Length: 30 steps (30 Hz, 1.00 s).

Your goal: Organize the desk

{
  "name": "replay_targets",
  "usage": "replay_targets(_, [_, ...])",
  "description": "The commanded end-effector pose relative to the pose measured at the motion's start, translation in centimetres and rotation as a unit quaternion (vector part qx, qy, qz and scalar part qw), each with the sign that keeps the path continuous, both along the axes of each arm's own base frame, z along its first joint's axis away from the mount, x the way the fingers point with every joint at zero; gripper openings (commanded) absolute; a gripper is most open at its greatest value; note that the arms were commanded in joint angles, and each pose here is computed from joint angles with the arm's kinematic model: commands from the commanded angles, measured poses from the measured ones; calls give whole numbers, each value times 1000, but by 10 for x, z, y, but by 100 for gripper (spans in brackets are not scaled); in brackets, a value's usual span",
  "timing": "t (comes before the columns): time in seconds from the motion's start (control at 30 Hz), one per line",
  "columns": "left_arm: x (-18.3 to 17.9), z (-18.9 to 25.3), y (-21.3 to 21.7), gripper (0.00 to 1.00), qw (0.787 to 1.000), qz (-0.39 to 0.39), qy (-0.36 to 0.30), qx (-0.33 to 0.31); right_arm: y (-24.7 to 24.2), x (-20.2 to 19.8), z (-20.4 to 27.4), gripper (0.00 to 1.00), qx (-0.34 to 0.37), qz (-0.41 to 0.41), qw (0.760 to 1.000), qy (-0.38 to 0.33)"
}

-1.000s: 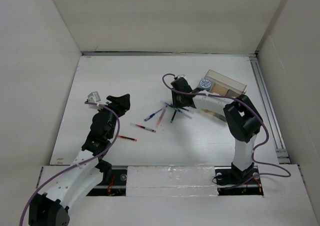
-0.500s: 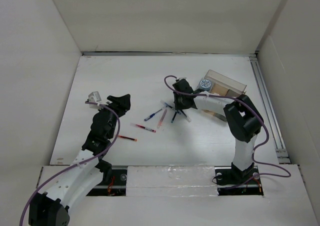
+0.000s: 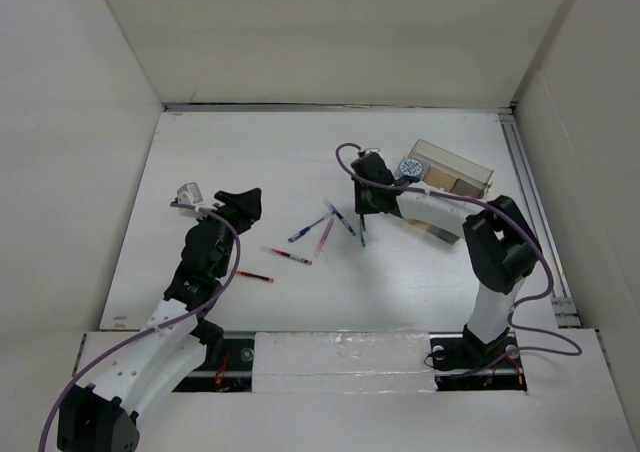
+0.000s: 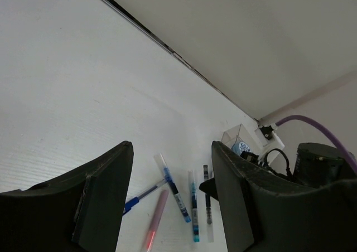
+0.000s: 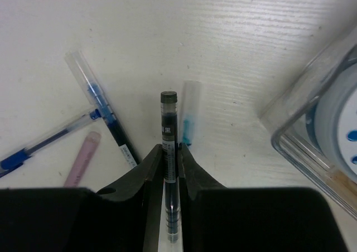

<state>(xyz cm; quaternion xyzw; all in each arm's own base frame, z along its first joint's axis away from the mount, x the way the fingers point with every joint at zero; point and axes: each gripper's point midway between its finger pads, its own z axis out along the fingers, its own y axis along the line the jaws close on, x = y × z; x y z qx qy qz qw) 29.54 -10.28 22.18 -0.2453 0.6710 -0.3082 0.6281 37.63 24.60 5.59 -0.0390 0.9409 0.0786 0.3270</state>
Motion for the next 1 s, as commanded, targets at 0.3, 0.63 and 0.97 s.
replay_targets(0.3, [-2, 26, -3, 54, 999, -10, -39, -11, -13, 20, 85, 0, 89, -40, 992, -79])
replay_targets(0.63, [-2, 25, -7, 54, 999, -20, -39, -14, -185, 73, 137, 0, 239, -350, 885, -192])
replay_targets(0.97, [-4, 28, -9, 54, 998, -27, -44, -19, -287, 78, 145, 0, 378, -503, 729, -269])
